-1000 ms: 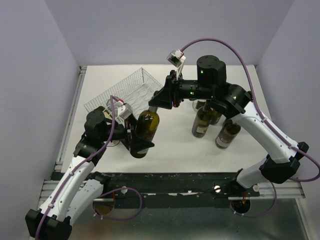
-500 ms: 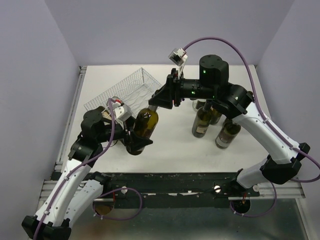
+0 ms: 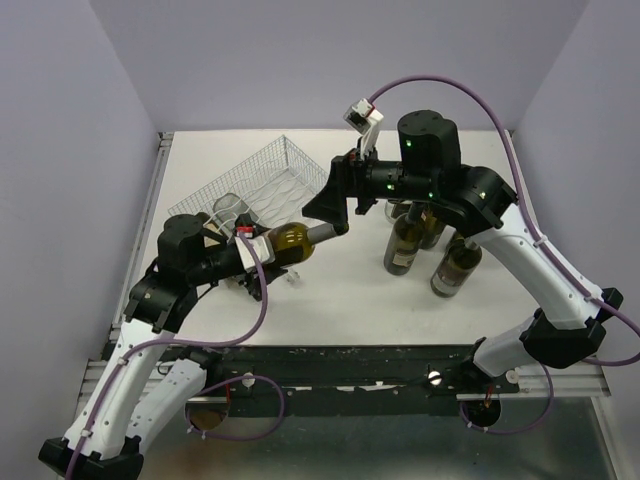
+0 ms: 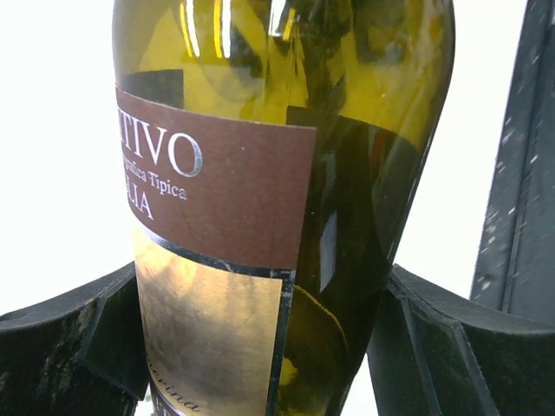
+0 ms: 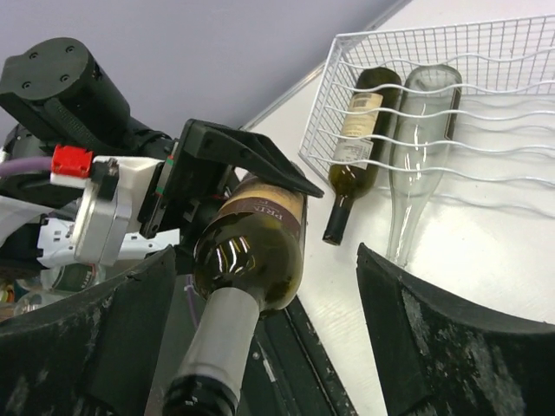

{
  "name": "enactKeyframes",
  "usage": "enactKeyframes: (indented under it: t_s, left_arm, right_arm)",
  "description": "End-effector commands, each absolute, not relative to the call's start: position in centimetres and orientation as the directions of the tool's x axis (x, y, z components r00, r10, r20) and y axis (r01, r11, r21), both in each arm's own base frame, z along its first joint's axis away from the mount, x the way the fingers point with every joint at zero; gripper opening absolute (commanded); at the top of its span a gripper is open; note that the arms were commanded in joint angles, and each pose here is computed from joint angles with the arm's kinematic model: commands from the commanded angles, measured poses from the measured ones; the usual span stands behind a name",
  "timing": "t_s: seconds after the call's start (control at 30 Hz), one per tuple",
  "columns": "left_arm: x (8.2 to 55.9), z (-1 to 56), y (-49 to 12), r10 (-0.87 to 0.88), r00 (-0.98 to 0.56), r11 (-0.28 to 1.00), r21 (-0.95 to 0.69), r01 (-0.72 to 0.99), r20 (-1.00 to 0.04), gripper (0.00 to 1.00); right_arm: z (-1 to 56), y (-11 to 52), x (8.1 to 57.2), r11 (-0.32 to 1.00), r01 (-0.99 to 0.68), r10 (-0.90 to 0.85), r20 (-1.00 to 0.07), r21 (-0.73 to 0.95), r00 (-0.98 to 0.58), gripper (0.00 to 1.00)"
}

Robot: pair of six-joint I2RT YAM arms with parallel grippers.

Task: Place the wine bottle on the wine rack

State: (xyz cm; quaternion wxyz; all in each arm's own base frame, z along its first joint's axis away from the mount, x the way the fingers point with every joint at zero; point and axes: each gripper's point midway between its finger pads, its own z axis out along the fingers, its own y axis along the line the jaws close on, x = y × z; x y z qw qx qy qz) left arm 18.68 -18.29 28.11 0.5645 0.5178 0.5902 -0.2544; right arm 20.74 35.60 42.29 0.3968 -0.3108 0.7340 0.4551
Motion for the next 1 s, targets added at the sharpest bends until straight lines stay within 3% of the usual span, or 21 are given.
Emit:
enactKeyframes:
  t_s: [0.0, 0.3, 0.97]
  left_arm:
    - [19.9, 29.7, -17.2, 0.442, 0.438, 0.239, 0.573, 0.784, -0.783, 0.0]
    - [21.9, 29.4, -15.9, 0.573, 0.494, 0.166, 0.683, 0.711, -0.654, 0.0]
    - [23.9, 28.9, -15.7, 0.663, 0.492, 0.083, 0.708, 0.701, -0.564, 0.0]
  right_arm:
    - [41.0, 34.4, 20.4, 0.441, -0.806, -0.154, -0.851, 0.396, -0.503, 0.92]
    - [33.3, 33.4, 19.4, 0.495, -0.771, -0.378, -0.7, 0.401, -0.606, 0.87]
    - [26.3, 37.4, 18.4, 0.435, -0.813, -0.573, -0.578, 0.387, -0.581, 0.76]
